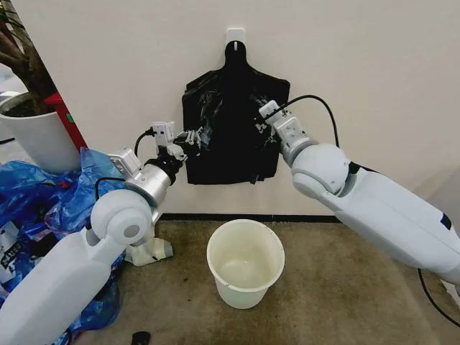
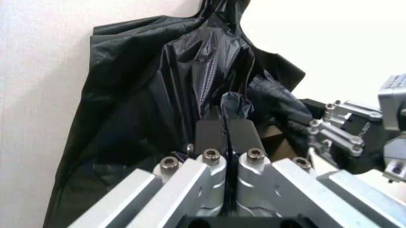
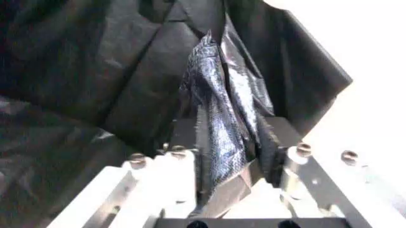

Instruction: Place the garbage bag over the trash bin.

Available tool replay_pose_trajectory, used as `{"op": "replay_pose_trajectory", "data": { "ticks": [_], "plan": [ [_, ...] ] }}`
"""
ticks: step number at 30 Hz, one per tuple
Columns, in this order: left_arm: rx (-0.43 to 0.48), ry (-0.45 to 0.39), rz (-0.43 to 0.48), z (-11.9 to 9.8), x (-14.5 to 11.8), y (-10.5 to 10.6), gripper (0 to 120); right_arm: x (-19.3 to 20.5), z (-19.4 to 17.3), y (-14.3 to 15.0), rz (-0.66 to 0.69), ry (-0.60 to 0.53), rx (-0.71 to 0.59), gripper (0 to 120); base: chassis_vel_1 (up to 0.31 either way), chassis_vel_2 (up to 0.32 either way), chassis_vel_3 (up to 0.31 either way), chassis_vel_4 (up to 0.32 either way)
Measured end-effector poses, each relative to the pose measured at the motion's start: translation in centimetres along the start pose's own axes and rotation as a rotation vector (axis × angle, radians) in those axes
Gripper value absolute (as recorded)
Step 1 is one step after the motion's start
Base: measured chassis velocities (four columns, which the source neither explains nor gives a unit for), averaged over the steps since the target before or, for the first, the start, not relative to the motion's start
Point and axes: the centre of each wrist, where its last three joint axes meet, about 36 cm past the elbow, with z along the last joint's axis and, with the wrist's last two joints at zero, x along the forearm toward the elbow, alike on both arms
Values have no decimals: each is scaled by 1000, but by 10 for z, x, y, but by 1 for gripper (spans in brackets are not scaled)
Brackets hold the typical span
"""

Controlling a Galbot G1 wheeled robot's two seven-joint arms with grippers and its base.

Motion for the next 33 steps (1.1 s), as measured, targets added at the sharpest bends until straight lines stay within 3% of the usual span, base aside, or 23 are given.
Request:
{"op": "replay_pose_trajectory", "data": {
  "ticks": [3,6,17,23,28,30,33],
  "plan": [
    [-2,4,-3,1,2,0,0,1,6,-5,14,-6,-17,5,0,0,0,0],
    [-5,2,-2,0,3,0,0,2,8,-8,22,-10,-31,0,0,0,0,0],
    [-47,-28,-7,-18,16,3,0,30,11,-23,-22,-74,-188,0,0,0,0,0],
    [-65,-2,-43,-9,40,5,0,53,48,-12,-63,-44,-234,0,0,0,0,0],
    [-118,27,-82,25,74,7,0,84,71,0,-89,-11,-285,0,0,0,0,0],
    [-115,34,-77,27,84,2,0,94,69,-1,-90,-20,-295,0,0,0,0,0],
    [-136,-1,-10,9,90,-13,0,113,47,-14,-95,-82,-314,0,0,0,0,0]
  ]
}}
